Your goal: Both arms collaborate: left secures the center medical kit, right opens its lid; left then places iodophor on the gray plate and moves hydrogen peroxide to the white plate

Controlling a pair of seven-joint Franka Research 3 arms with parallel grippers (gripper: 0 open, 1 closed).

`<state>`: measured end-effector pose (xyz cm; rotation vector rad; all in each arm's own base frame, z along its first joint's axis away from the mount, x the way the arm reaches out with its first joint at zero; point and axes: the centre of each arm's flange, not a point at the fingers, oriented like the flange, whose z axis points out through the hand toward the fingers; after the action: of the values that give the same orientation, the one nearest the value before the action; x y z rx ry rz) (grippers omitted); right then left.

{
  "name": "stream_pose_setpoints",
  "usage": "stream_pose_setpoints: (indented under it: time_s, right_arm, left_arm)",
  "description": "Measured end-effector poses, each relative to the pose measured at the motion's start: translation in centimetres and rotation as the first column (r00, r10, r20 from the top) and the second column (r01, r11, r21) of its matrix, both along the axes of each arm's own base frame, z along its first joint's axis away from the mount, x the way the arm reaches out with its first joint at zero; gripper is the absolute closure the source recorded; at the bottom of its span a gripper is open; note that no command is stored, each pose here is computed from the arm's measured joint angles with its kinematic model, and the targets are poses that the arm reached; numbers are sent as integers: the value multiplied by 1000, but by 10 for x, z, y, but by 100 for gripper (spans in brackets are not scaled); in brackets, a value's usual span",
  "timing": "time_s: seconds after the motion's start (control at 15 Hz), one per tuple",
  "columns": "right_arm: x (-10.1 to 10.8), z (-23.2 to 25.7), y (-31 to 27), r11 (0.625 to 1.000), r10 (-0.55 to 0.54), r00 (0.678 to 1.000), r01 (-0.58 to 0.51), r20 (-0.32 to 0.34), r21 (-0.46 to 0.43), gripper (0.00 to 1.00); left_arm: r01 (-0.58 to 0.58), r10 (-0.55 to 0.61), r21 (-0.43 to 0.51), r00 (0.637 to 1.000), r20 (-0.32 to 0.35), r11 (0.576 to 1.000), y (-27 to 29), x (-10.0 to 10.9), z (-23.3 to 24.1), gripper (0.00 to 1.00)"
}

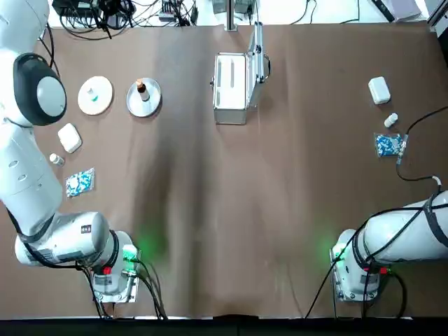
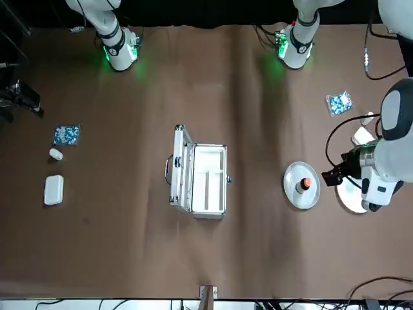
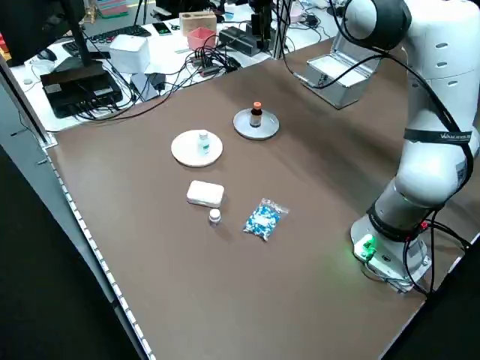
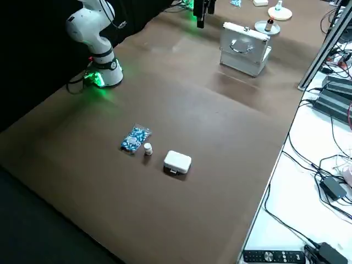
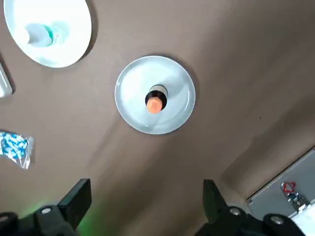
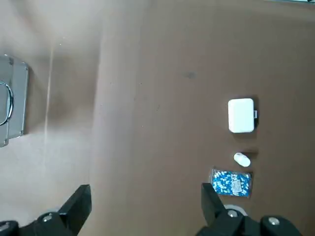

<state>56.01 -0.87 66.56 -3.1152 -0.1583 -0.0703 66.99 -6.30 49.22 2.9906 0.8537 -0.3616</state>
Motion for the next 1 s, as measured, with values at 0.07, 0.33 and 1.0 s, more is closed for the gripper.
stream_pose_setpoints:
  time_s: [0.07, 0.33, 1.0]
  right_arm:
    - [0, 0, -1, 1000, -1, 1000, 1, 0, 0, 1]
    - [0, 8, -1, 1000, -1, 1000, 1, 18, -1, 1]
    - [-1, 15, -8, 997, 73, 997, -73, 34, -9, 1]
  left_arm:
    - [29, -29, -5, 1000, 8, 1000, 0, -1, 4, 0]
    - [167, -168, 18, 985, 46, 986, 3, -5, 21, 0]
    - [338, -338, 18, 935, 108, 941, 31, -13, 55, 0]
